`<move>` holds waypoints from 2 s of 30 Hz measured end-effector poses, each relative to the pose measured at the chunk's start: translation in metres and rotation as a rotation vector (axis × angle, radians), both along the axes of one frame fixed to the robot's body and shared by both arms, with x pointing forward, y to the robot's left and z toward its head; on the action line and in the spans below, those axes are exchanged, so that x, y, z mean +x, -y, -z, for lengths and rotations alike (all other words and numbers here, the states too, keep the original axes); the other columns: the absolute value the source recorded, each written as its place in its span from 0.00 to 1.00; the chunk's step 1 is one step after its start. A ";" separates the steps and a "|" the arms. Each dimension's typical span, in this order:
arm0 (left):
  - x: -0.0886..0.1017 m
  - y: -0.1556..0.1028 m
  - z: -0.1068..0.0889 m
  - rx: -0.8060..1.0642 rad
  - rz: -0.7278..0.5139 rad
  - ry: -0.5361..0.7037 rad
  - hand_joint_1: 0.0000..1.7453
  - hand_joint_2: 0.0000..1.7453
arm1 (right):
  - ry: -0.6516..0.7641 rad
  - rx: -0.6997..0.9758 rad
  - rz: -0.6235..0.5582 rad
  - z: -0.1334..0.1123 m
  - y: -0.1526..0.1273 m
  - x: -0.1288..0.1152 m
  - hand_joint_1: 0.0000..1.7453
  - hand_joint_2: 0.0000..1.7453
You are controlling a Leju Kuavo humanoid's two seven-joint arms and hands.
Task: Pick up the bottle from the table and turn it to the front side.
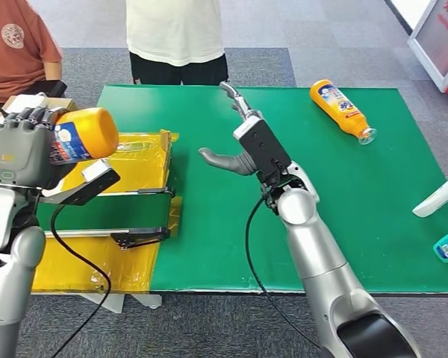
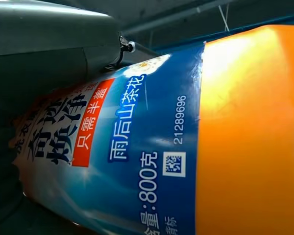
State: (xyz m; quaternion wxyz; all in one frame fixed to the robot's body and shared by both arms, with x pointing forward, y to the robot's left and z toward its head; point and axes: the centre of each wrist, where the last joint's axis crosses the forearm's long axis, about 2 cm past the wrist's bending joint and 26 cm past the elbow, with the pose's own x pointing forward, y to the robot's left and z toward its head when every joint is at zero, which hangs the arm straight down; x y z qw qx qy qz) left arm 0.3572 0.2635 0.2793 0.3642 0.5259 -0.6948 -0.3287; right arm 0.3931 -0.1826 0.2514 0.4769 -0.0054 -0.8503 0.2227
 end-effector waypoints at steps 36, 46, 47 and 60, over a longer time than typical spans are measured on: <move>0.005 0.019 0.139 -0.007 0.095 -0.526 1.00 1.00 | 0.079 -0.003 0.034 -0.020 0.007 0.002 0.00 1.00; 0.006 0.026 0.144 -0.043 0.108 -0.552 0.00 1.00 | 0.082 -0.002 0.033 -0.021 0.006 0.002 0.00 1.00; 0.005 0.026 0.144 -0.047 0.109 -0.554 0.00 1.00 | 0.082 -0.002 0.033 -0.021 0.006 0.002 0.00 1.00; 0.004 0.025 0.147 -0.081 0.108 -0.566 0.00 1.00 | 0.082 -0.002 0.032 -0.022 0.006 0.002 0.00 1.00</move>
